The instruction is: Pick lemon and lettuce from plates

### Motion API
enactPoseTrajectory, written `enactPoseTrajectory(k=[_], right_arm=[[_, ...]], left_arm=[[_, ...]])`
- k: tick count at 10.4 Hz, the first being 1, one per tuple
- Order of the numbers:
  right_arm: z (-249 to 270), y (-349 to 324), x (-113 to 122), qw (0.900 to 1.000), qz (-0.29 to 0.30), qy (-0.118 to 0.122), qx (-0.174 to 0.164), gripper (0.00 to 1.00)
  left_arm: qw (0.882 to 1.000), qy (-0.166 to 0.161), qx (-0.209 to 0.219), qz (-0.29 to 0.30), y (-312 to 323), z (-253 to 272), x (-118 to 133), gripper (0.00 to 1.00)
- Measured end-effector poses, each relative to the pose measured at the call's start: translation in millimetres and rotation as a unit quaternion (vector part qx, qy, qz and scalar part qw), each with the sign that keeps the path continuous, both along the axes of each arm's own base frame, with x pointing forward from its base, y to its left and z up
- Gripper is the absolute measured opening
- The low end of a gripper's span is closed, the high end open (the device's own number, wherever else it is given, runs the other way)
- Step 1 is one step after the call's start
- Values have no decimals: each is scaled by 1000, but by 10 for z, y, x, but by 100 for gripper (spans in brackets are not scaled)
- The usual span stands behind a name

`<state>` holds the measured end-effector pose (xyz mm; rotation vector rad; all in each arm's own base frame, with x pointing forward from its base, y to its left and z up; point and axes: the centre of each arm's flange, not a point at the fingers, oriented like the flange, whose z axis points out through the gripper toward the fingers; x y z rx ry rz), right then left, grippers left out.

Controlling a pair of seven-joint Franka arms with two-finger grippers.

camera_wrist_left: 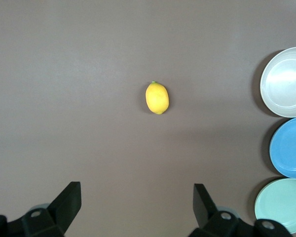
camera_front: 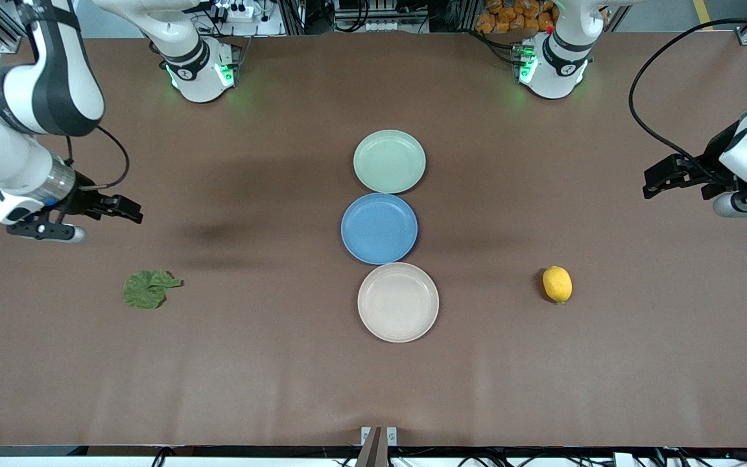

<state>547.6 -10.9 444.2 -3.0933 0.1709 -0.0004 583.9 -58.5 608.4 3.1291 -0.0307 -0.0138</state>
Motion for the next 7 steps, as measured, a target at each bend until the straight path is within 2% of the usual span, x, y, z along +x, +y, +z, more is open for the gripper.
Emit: enactPoseTrajectory(k=[3,5,7], right_arm=[[632,9,-84,1000,11,-19,-15,100],[1254,-15,-56,999,11,-40,-18,100],[1655,-41,-59,998,9,-56,-19,100]], left_arm=[[1000,1,0,0,-1,-6,1,100],[1000,1,0,0,-1,-7,2,100],[1000,1,0,0,-3,-13,4,100]])
